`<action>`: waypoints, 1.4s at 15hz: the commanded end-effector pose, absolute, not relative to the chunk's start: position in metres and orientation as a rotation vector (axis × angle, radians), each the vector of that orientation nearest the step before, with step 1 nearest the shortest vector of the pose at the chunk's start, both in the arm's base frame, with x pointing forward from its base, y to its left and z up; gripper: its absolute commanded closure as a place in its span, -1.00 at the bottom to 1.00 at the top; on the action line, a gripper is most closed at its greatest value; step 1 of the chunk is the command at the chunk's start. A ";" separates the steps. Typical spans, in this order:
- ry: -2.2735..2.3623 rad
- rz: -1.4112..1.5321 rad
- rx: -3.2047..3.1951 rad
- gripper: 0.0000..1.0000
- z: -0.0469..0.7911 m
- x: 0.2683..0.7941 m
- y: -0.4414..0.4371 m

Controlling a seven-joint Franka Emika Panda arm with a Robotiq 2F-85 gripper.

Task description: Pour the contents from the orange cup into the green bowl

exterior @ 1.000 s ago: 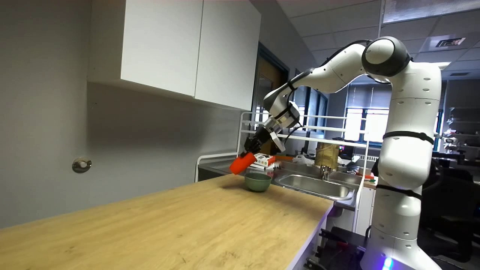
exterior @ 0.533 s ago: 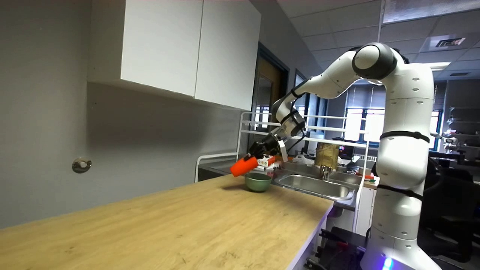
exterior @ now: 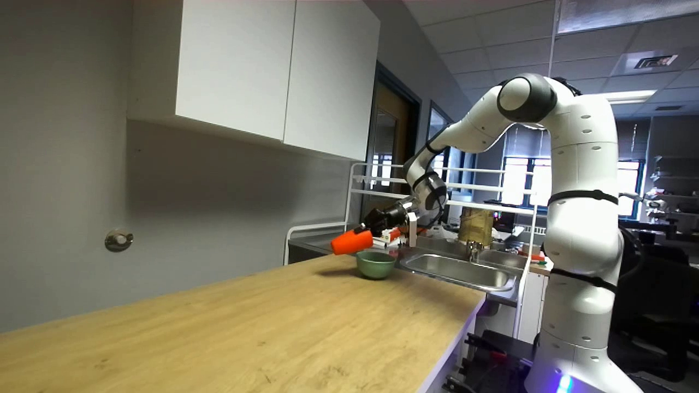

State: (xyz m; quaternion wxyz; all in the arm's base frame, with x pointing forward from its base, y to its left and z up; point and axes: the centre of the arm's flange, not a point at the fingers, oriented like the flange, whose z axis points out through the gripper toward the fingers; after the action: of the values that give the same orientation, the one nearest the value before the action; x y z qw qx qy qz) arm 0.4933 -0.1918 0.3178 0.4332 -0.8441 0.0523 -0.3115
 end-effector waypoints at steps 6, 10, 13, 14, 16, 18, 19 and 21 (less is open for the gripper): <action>0.140 -0.864 -1.851 0.94 0.302 0.502 -0.224; 0.111 -0.874 -1.769 0.94 0.299 0.508 -0.229; 0.087 -0.875 -1.718 0.94 0.296 0.512 -0.231; 0.080 -0.873 -1.698 0.94 0.294 0.514 -0.231; 0.067 -0.870 -1.661 0.95 0.290 0.518 -0.232; 0.056 -0.872 -1.624 0.95 0.287 0.521 -0.233; 0.050 -0.872 -1.606 0.95 0.286 0.522 -0.233; 0.043 -0.877 -1.570 0.95 0.282 0.524 -0.235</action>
State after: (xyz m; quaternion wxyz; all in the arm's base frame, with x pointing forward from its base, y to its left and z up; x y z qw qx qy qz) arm 0.5135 -0.2253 0.2835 0.6067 -0.7041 0.0313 -0.3678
